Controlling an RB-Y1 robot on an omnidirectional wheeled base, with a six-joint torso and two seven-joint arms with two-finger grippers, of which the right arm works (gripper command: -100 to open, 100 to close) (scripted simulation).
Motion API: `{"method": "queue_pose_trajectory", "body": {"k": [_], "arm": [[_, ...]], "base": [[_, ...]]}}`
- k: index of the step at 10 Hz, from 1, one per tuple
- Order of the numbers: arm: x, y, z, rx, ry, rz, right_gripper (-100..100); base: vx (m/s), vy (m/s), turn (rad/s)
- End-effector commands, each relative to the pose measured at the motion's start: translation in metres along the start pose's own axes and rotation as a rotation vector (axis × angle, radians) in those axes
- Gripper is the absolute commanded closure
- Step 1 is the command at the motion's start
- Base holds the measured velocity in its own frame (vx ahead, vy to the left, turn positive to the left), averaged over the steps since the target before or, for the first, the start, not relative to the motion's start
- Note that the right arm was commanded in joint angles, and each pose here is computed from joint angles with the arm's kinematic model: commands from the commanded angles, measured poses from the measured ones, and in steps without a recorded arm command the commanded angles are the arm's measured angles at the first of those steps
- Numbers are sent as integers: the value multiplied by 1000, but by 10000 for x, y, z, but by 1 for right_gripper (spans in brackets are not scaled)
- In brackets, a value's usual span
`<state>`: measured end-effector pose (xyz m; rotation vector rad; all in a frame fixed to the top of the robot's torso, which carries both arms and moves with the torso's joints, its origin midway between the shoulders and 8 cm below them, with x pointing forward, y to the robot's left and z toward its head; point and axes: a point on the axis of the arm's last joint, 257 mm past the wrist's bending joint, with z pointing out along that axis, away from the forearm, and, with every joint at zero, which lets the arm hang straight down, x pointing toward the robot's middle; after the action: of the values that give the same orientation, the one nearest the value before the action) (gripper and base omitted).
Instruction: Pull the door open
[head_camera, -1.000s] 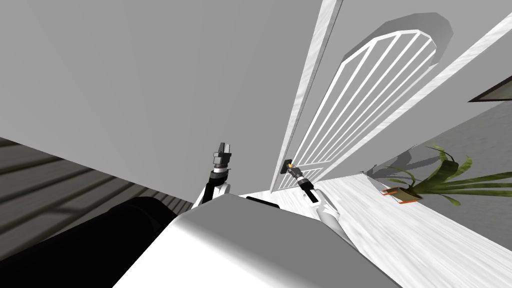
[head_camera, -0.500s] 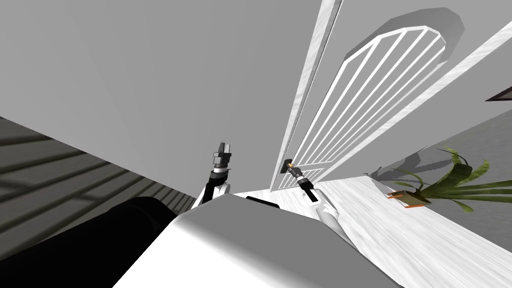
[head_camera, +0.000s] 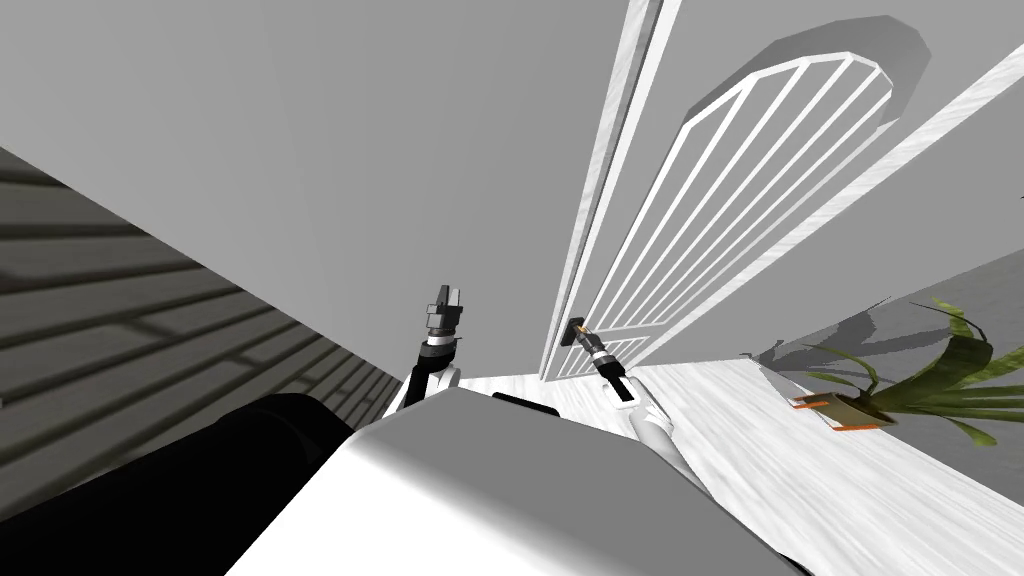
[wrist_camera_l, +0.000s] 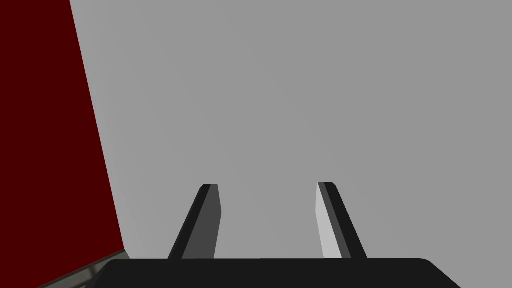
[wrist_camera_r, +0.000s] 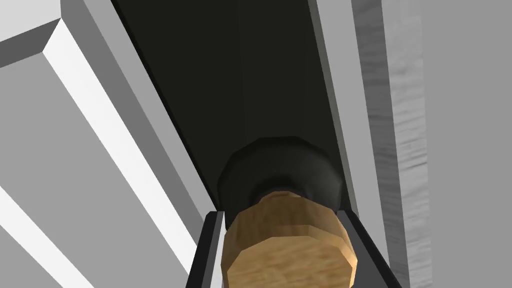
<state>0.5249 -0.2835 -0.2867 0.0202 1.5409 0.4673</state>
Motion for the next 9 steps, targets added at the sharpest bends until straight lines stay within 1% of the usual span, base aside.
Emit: {"method": "queue_pose_trajectory", "body": {"k": [1, 4, 9], "arm": [[-57, 5, 31, 3, -21, 74, 100], [-121, -11, 72, 14, -53, 220, 100], [-221, -55, 144, 31, -111, 490, 100]], "base": [[-94, -76, 122], [-93, -76, 121], [-94, -88, 141]]}}
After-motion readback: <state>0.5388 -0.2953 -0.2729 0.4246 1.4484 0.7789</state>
